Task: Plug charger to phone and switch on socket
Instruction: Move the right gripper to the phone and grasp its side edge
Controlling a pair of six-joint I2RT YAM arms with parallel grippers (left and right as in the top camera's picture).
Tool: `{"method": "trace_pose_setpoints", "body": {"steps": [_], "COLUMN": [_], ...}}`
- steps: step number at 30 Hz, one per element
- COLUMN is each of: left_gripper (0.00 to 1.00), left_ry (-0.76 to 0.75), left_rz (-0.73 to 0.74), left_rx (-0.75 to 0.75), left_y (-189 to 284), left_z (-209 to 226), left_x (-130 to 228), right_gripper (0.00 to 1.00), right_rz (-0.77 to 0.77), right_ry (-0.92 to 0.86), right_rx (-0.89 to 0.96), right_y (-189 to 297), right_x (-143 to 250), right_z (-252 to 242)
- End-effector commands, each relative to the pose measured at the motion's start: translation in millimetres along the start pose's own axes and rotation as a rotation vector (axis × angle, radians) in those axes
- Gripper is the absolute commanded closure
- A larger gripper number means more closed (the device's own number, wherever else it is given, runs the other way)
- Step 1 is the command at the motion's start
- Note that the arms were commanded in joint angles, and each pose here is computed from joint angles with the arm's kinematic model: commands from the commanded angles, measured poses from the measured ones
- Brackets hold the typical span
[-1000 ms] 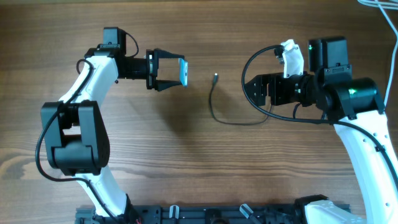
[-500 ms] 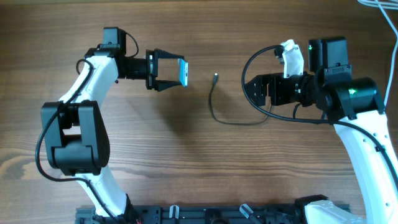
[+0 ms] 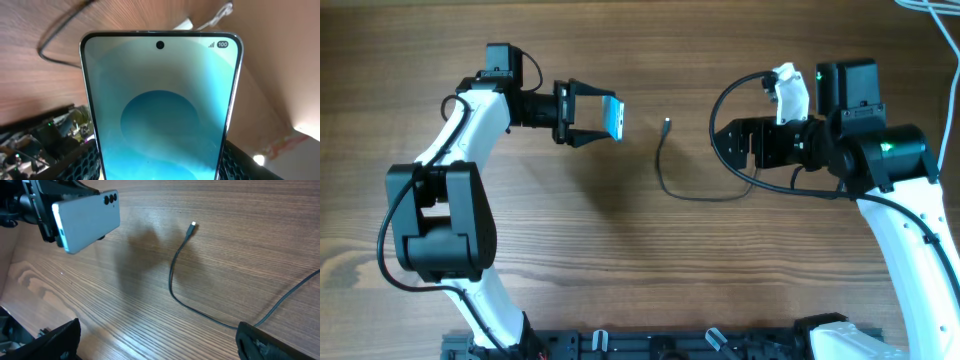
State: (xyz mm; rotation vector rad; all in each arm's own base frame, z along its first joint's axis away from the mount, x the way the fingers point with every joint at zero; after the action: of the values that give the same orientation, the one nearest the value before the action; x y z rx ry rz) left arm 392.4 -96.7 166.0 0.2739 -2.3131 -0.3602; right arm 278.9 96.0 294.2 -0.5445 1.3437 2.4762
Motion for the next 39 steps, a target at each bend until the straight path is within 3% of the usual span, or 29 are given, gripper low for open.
{"method": "trace_pose_setpoints", "body": {"steps": [1,7,12,19,25,28,33,39], "left_gripper": [0.46,0.45,0.45,0.45,0.45,0.45,0.45,0.45], "left_ry": [-0.06,-0.071,-0.099,-0.107,-0.106,-0.106,-0.107,-0.107], "left_rz": [-0.111,-0.278,-0.289,-0.28,-0.28,-0.279,-0.269,-0.269], "left_rx": [-0.031,-0.151,-0.198,-0.211,-0.211,-0.21,-0.206,-0.206], "left_y": [8,1,-16,-24,-24,-24,-25,-25], "left_z": [-9,0,1,1,1,1,1,1], "left_x": [-1,-14,-9,-5,-5,-5,-4,-4], "right_gripper": [0.0,0.0,0.0,0.09,0.12,0.17,0.34,0.38], "right_rz": [-0.002,0.021,0.039,0.101,0.074,0.052,0.036,0.062], "right_ry": [-0.039,-0.04,-0.018,-0.084,-0.183,-0.195,-0.195,-0.229], "right_rx": [-0.02,-0.114,-0.158,-0.171,-0.027,-0.009,-0.039,-0.025], "right_y": [-3,-22,-53,-115,-155,-168,-190,-213], "right_x": [-6,-16,-24,-23,-13,-10,-9,-3], "right_z": [2,6,14,35,50,59,70,64]}}
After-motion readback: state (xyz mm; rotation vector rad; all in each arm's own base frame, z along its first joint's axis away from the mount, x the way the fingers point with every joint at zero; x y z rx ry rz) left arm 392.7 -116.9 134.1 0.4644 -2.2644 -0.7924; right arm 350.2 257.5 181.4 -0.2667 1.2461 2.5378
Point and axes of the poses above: each gripper's point midway between its finger pads, its own y axis back along the fingers, its own z axis along the line the jaws close on, x = y × z, the point moved 7 cm from there along y, back along the fingers, and after that the axes turned 7 degrees about -y, right-handed, at the moved point
